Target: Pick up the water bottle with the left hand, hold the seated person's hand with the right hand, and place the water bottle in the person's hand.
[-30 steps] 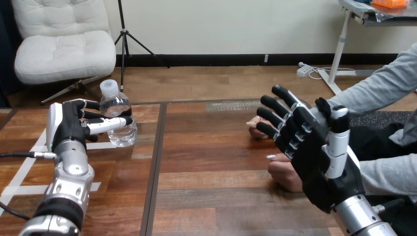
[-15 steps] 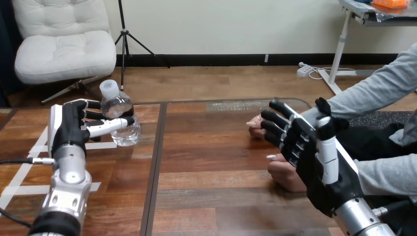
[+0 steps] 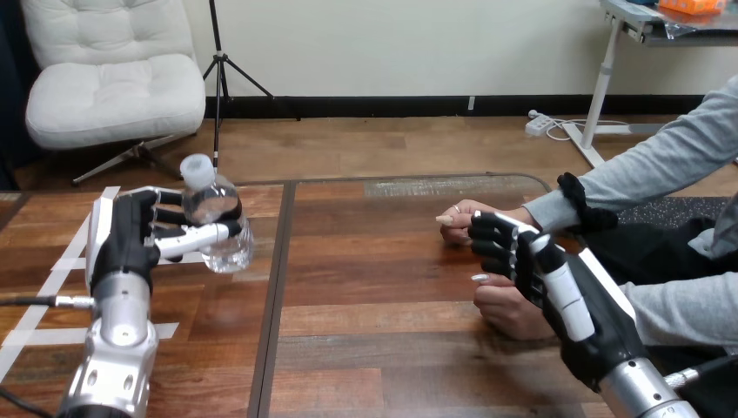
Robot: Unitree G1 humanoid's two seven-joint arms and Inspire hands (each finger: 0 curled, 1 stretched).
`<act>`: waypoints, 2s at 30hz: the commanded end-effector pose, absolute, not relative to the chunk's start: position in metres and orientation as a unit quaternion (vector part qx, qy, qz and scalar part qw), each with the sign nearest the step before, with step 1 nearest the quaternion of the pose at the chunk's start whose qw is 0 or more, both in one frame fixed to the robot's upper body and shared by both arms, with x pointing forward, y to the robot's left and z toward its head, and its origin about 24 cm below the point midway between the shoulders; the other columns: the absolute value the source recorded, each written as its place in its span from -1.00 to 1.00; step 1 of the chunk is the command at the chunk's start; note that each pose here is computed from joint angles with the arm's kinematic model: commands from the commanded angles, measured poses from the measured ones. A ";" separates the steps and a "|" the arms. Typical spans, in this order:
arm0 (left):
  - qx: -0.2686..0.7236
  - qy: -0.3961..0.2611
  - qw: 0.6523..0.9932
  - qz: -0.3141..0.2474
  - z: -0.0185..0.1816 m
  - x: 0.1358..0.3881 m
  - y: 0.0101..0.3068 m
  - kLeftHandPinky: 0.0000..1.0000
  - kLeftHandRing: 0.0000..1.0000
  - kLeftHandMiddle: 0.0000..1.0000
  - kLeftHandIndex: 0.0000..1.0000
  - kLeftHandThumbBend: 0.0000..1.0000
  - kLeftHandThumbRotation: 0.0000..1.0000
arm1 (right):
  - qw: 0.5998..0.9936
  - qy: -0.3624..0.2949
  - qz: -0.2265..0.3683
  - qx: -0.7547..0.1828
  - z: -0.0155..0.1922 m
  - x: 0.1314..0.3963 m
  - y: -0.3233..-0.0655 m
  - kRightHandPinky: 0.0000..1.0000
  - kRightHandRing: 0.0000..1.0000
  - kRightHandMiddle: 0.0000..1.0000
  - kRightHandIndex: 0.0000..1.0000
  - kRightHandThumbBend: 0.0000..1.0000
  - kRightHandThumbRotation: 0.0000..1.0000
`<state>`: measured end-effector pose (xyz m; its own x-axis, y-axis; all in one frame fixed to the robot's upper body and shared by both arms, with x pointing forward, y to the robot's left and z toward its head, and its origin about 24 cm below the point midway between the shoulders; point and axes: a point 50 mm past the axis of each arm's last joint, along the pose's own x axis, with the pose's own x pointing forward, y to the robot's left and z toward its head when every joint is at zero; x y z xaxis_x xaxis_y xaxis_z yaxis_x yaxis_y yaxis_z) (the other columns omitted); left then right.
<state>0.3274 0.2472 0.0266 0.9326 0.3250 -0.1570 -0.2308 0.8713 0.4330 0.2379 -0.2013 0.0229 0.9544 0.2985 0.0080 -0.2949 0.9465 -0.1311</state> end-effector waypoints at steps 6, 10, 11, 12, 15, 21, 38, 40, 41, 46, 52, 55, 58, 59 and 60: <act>0.188 -0.010 0.975 0.119 0.083 0.335 0.227 -0.31 -0.20 -0.10 -0.09 0.40 -1.00 | 0.953 -0.126 0.155 -0.228 0.062 0.279 -0.213 0.58 0.68 0.70 0.68 0.66 0.97; 0.190 -0.011 0.975 0.110 0.084 0.331 0.225 -0.32 -0.20 -0.10 -0.09 0.40 -1.00 | 0.945 -0.122 0.154 -0.261 0.063 0.283 -0.217 0.57 0.67 0.70 0.67 0.72 0.91; 0.191 -0.011 0.976 0.107 0.084 0.330 0.224 -0.32 -0.20 -0.10 -0.09 0.40 -1.00 | 0.944 -0.121 0.153 -0.268 0.064 0.284 -0.218 0.57 0.67 0.70 0.67 0.74 0.88; 0.192 -0.012 0.976 0.105 0.084 0.329 0.224 -0.33 -0.21 -0.11 -0.10 0.39 -1.00 | 0.942 -0.120 0.153 -0.272 0.064 0.285 -0.219 0.57 0.67 0.69 0.67 0.78 0.85; 0.192 -0.011 0.977 0.094 0.084 0.327 0.222 -0.33 -0.21 -0.11 -0.10 0.38 -1.00 | 0.938 -0.117 0.156 -0.287 0.065 0.287 -0.221 0.57 0.68 0.70 0.67 0.83 0.79; 0.196 -0.008 0.977 0.088 0.085 0.322 0.219 -0.34 -0.21 -0.11 -0.10 0.39 -1.00 | 0.923 -0.120 0.159 -0.329 0.068 0.292 -0.225 0.54 0.66 0.69 0.67 0.92 0.67; 0.205 -0.010 0.977 0.055 0.089 0.312 0.215 -0.34 -0.20 -0.12 -0.11 0.42 -1.00 | 0.889 -0.130 0.163 -0.407 0.076 0.305 -0.231 0.40 0.58 0.67 0.65 0.84 0.42; 0.206 -0.010 0.977 0.052 0.089 0.311 0.215 -0.34 -0.21 -0.12 -0.11 0.41 -1.00 | 0.888 -0.130 0.162 -0.410 0.077 0.306 -0.232 0.40 0.58 0.66 0.65 0.85 0.39; 0.206 -0.011 0.977 0.050 0.089 0.310 0.215 -0.34 -0.21 -0.12 -0.11 0.41 -1.00 | 0.887 -0.131 0.162 -0.412 0.078 0.306 -0.232 0.40 0.59 0.66 0.65 0.87 0.38; 0.200 -0.013 0.979 0.043 0.090 0.308 0.215 -0.34 -0.21 -0.12 -0.11 0.40 -1.00 | 0.878 -0.133 0.161 -0.430 0.081 0.309 -0.232 0.40 0.59 0.66 0.64 0.92 0.37; 0.198 -0.010 0.979 0.043 0.090 0.307 0.215 -0.35 -0.23 -0.13 -0.11 0.42 -1.00 | 0.870 -0.143 0.161 -0.444 0.085 0.313 -0.232 0.39 0.59 0.65 0.64 0.96 0.36; 0.196 -0.009 0.980 0.043 0.090 0.307 0.215 -0.35 -0.23 -0.14 -0.11 0.42 -1.00 | 0.865 -0.143 0.161 -0.453 0.086 0.315 -0.233 0.38 0.58 0.65 0.63 0.96 0.35; 0.196 -0.008 0.980 0.043 0.090 0.306 0.214 -0.36 -0.24 -0.14 -0.11 0.43 -1.00 | 0.861 -0.143 0.160 -0.460 0.086 0.316 -0.234 0.38 0.58 0.65 0.63 0.99 0.37; 0.196 -0.008 0.980 0.043 0.090 0.306 0.214 -0.36 -0.24 -0.14 -0.11 0.43 -1.00 | 0.860 -0.142 0.160 -0.463 0.087 0.317 -0.234 0.38 0.58 0.65 0.64 0.99 0.37; 0.196 -0.009 0.980 0.043 0.090 0.306 0.214 -0.36 -0.24 -0.14 -0.11 0.43 -1.00 | 0.859 -0.142 0.160 -0.465 0.087 0.318 -0.235 0.38 0.59 0.65 0.64 0.99 0.38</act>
<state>0.2879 0.2256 0.0331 0.9713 0.1341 -0.1965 -0.0494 0.9216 0.3849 0.2883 -0.2363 0.0389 0.9273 0.3703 -0.0548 -0.2732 0.5693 -0.7755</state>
